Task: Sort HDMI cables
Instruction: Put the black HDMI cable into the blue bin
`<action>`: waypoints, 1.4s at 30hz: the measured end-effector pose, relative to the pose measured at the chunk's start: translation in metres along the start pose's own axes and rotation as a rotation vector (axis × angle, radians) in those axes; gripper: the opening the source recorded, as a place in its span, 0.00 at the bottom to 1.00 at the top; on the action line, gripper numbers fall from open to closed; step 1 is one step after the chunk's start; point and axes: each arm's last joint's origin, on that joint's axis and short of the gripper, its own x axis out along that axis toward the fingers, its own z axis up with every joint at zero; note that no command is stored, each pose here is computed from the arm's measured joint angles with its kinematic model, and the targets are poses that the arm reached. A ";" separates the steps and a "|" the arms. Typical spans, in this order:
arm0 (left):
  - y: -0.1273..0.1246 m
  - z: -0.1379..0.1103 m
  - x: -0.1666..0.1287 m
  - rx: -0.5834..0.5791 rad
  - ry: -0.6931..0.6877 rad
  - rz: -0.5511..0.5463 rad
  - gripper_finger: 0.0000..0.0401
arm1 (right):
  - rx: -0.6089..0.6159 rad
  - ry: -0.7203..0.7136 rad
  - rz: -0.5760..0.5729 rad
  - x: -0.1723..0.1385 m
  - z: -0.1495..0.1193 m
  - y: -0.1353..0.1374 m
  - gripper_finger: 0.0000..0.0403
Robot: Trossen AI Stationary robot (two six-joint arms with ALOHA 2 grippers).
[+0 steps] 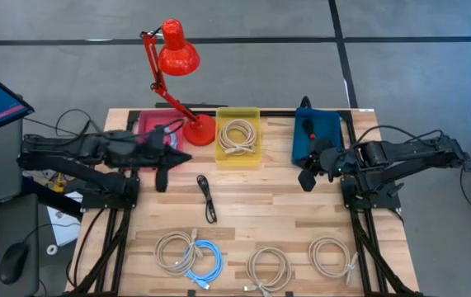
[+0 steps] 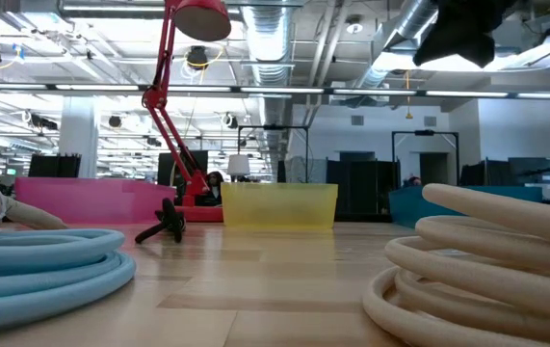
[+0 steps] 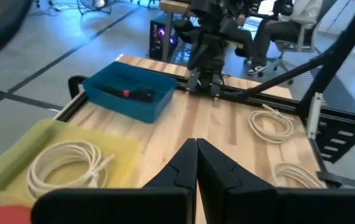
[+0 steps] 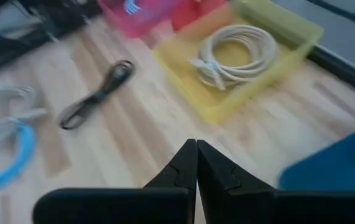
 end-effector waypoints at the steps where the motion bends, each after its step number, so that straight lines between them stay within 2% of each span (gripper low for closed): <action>1: -0.001 -0.003 -0.003 -0.004 -0.004 0.000 0.01 | 0.006 -0.007 0.020 -0.001 0.000 0.002 0.00; 6: -0.002 -0.024 -0.016 -0.055 -0.012 0.032 0.01 | 0.048 -0.043 0.110 -0.002 0.004 0.016 0.00; 14: -0.001 -0.050 -0.026 -0.164 -0.018 0.037 0.01 | 0.039 -0.012 0.090 0.013 0.033 0.051 0.00; 19: -0.002 -0.054 -0.027 -0.150 -0.013 0.026 0.01 | 0.055 0.028 0.045 0.037 0.054 0.078 0.00; 25: -0.004 -0.055 -0.031 -0.066 -0.016 -0.003 0.01 | 0.117 0.049 0.025 0.071 0.071 0.115 0.00; 32: 0.010 -0.055 -0.064 -0.051 -0.088 -0.068 0.01 | 0.188 0.084 0.009 0.110 0.077 0.155 0.00; 37: 0.022 -0.056 -0.086 -0.066 -0.156 -0.113 0.01 | 0.258 0.113 -0.022 0.139 0.072 0.174 0.00; 42: 0.027 -0.056 -0.095 -0.049 -0.189 -0.130 0.01 | 0.314 0.169 -0.067 0.166 0.062 0.187 0.00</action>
